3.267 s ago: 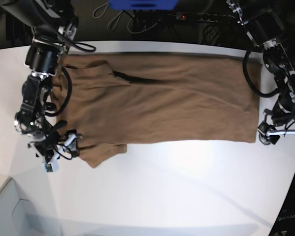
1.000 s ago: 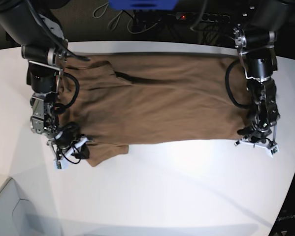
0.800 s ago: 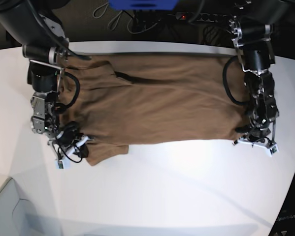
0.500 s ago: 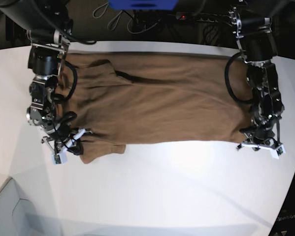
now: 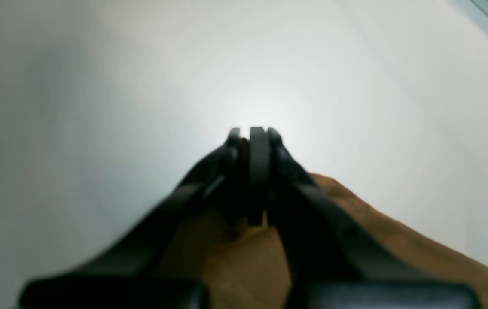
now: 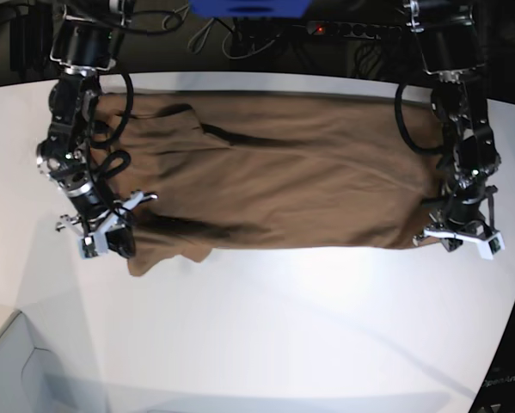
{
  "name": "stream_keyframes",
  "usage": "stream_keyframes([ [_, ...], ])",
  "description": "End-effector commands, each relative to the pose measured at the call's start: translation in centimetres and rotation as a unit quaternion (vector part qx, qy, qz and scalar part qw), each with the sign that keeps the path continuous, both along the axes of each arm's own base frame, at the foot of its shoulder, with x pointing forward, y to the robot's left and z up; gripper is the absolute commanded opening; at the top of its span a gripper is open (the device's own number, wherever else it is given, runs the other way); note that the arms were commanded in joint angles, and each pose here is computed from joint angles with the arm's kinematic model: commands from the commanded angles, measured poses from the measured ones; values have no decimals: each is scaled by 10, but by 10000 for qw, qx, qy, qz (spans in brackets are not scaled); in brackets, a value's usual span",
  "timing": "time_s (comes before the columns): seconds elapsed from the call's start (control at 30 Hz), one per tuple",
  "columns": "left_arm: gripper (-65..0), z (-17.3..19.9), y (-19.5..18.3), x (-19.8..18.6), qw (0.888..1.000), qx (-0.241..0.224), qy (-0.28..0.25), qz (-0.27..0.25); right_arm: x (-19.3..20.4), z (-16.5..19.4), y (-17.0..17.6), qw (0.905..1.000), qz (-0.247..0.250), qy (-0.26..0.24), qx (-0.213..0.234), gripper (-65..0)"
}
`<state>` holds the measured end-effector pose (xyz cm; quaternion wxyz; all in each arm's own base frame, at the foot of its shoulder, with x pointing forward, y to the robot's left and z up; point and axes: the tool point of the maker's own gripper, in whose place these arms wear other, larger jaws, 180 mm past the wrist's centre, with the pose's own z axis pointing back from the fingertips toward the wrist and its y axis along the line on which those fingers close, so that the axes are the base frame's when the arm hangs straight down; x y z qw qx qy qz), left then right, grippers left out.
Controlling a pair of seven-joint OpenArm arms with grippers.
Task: Layout the t-shirt on the table in an organized manner, then fold the t-shirt properly
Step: 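Lift the hem with both grippers and fold it toward the folded edge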
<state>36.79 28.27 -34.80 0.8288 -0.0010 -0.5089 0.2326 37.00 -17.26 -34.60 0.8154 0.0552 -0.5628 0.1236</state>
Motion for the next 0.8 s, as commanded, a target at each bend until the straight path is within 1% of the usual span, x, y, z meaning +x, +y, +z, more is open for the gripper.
stream_keyframes([
  [0.0,-648,21,5,7,9994,162,-319,4,6,23,-3,9992,-83,-388,66,-650],
  [0.13,-648,30,0,0,9988,218,-438,-64,-11,31,-13,9985,-264,-480,-6,-650],
  [0.37,-648,41,-7,-17,9977,356,-559,-161,-40,11,-15,9994,-277,-194,-68,-650],
  [0.43,-648,44,-1,-27,9975,391,-583,-70,-47,4,-15,9996,-276,-86,-71,-650],
  [0.53,-648,50,7,-40,9972,205,-703,126,-54,0,-29,9989,-467,-25,-90,-650],
  [0.63,-648,52,17,-56,9966,-61,-764,308,-58,-1,-39,9974,-722,-27,-10,-650],
  [0.7,-648,45,18,-66,9968,-223,-693,344,-61,-2,-46,9965,-839,-13,-8,-650],
  [0.77,-648,40,18,-72,9968,-305,-632,371,-70,-10,-46,9962,-867,111,8,-650],
])
